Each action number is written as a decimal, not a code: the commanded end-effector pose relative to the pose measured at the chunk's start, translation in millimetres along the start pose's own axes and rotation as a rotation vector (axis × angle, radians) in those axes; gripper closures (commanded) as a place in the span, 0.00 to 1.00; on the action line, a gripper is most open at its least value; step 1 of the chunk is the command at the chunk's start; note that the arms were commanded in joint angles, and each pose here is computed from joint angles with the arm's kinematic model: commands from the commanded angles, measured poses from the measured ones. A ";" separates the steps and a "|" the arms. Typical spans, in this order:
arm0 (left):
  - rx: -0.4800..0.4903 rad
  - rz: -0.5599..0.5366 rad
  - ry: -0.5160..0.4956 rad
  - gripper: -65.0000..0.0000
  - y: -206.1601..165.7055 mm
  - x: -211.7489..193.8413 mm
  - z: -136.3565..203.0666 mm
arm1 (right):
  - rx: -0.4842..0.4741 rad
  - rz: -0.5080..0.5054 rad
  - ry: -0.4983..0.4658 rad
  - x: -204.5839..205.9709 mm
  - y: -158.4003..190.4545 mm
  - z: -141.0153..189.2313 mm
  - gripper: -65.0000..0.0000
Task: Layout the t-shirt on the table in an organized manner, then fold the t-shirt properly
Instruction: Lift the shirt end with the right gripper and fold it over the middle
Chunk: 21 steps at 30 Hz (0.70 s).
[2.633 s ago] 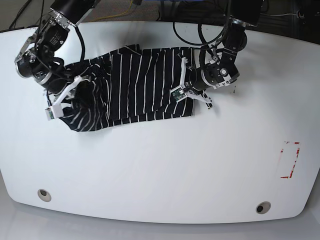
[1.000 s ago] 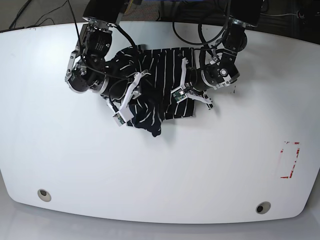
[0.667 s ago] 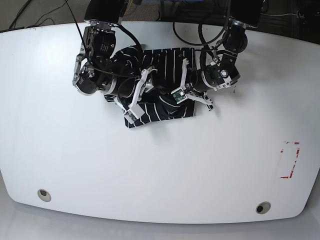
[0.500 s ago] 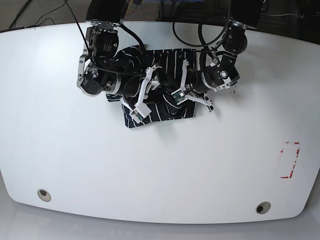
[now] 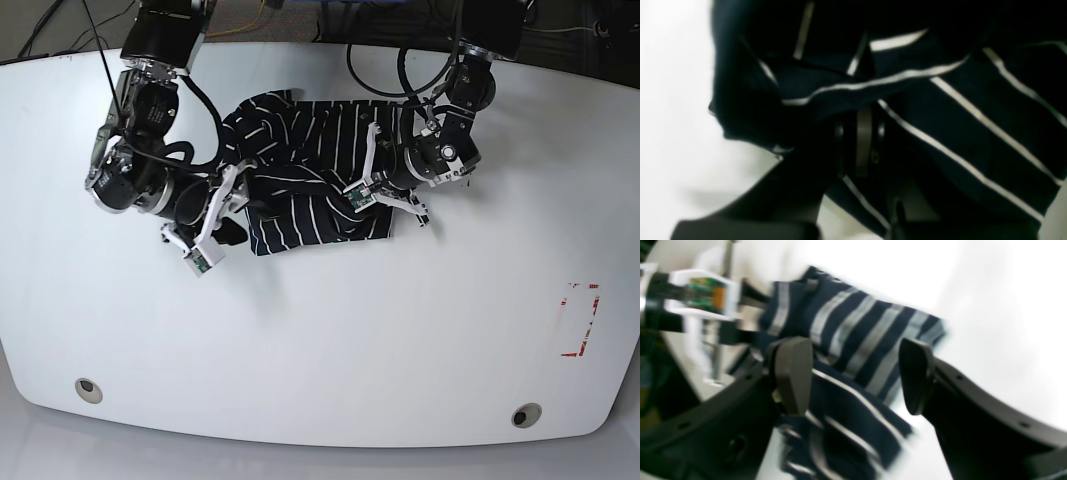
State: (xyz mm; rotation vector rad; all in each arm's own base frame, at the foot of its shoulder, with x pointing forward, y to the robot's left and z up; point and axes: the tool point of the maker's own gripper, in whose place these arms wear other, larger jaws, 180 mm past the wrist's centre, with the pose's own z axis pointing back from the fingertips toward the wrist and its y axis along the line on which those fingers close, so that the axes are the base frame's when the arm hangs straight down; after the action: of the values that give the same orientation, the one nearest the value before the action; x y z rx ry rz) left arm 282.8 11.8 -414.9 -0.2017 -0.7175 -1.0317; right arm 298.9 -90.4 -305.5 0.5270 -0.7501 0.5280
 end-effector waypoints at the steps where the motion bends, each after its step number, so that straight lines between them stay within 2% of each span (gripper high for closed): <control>1: 0.024 -0.017 0.012 0.95 7.9 1.7 2.2 | -0.026 0.031 -0.062 15.8 -9.7 12.0 0.39; 12: 0.021 -0.008 -0.004 0.95 5.4 8.6 0.4 | -0.055 0.017 -0.011 -6.9 -19.1 21.3 0.39; 16: 0.020 -0.008 -0.003 0.95 5.2 8.2 0.1 | -0.106 -0.009 -0.029 -8.2 -33.2 31.2 0.39; 21: 0.018 -0.008 -0.003 0.95 3.8 7.9 0.1 | -0.198 0.020 -0.017 -7.3 -58.1 48.7 0.39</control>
State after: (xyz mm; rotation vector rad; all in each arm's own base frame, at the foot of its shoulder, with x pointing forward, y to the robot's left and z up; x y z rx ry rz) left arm 284.1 8.1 -414.0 -0.1973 -0.7185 -1.0307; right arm 295.3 -157.2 -313.0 0.3711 -0.7504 0.4468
